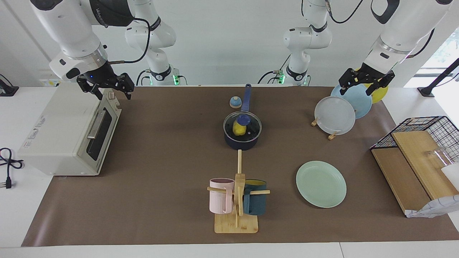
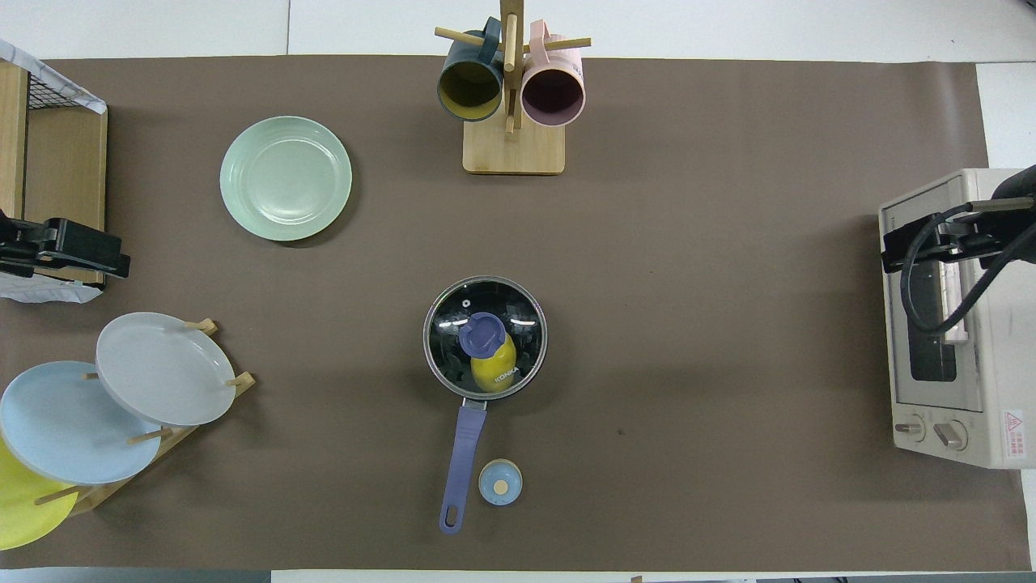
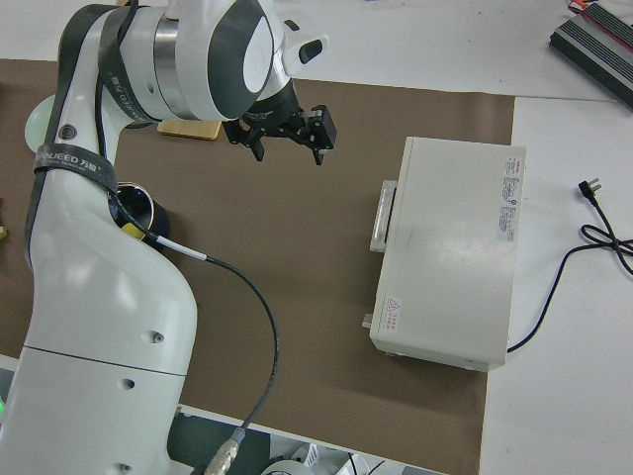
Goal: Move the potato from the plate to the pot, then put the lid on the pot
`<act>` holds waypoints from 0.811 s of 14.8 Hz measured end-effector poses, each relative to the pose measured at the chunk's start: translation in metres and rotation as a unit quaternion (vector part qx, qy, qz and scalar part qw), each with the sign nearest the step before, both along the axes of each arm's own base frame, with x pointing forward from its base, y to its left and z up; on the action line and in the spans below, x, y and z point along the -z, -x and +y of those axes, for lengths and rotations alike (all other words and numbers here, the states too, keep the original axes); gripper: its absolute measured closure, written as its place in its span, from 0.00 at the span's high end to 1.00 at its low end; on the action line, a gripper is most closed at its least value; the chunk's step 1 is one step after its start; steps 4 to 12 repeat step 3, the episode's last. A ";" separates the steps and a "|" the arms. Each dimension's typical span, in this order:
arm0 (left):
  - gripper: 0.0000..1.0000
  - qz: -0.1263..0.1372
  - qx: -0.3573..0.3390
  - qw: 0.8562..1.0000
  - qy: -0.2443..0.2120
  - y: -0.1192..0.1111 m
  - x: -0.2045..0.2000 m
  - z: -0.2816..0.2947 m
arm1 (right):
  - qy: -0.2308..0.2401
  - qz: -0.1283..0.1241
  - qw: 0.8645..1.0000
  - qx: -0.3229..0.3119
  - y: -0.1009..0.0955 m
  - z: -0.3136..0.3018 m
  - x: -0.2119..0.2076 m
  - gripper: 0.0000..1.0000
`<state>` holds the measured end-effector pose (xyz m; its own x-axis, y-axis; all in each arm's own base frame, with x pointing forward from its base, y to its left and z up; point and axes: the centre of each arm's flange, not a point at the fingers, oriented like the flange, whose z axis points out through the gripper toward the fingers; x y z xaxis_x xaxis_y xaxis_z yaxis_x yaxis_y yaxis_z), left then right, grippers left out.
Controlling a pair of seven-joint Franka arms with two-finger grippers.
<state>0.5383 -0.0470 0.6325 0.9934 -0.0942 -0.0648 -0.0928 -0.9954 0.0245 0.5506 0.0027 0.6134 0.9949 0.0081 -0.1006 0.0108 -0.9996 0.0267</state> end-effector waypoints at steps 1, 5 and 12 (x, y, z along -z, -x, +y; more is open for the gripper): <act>1.00 0.000 0.000 1.000 0.000 0.000 0.000 0.000 | 0.000 0.000 1.000 0.001 0.000 -0.001 0.000 1.00; 1.00 0.000 0.000 1.000 0.000 0.000 0.000 0.000 | 0.000 0.000 1.000 0.001 0.000 -0.002 0.000 1.00; 1.00 0.000 0.000 1.000 0.000 0.000 0.000 0.000 | 0.000 0.000 1.000 0.001 0.000 -0.002 0.000 1.00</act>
